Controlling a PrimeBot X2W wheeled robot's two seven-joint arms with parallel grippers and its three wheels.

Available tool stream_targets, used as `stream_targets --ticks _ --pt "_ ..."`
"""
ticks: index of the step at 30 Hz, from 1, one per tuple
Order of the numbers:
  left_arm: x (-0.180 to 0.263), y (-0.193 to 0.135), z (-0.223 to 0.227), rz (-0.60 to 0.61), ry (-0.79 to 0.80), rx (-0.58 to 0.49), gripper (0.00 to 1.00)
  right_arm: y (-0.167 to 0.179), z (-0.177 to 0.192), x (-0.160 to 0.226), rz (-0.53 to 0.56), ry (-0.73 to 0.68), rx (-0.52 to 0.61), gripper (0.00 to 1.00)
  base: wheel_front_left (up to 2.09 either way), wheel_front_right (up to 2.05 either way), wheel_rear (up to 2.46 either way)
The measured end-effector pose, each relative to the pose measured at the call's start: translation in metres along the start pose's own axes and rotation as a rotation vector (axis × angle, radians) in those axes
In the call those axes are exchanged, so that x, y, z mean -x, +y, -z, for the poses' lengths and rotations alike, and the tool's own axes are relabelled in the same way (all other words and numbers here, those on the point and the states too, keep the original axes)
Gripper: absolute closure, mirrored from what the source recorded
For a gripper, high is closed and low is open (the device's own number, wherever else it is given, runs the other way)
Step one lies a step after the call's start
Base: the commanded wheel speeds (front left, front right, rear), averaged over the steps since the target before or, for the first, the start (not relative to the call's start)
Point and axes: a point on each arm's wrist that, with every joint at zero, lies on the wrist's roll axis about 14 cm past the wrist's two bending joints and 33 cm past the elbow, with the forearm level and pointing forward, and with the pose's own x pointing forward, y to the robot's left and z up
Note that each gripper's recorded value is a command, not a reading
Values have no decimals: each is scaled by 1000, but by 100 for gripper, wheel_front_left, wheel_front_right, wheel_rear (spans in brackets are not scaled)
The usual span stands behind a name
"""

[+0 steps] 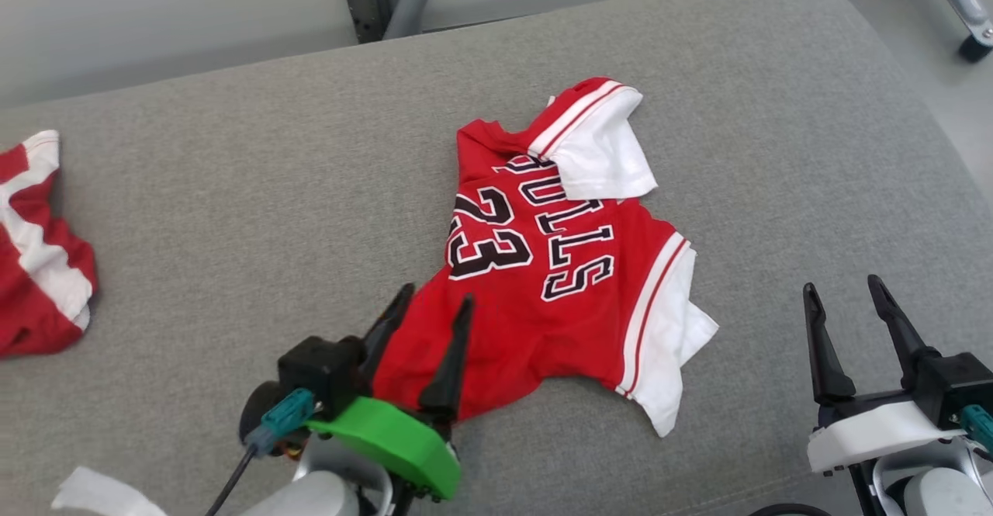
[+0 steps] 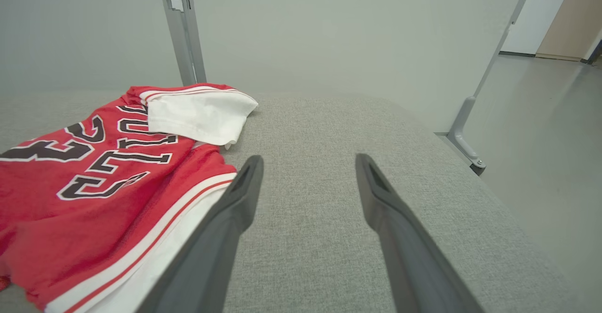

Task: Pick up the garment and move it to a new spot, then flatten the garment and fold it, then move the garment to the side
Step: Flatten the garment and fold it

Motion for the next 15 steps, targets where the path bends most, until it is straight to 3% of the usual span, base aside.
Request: stream_targets --ticks 4,15 --pt "31 54 -25 -218 -104 -157 0 7 -4 -2 -29 -15 13 0 0 0 0" --pt "129 96 -18 -461 -175 -276 0 11 6 18 -55 13 16 0 0 0 0"
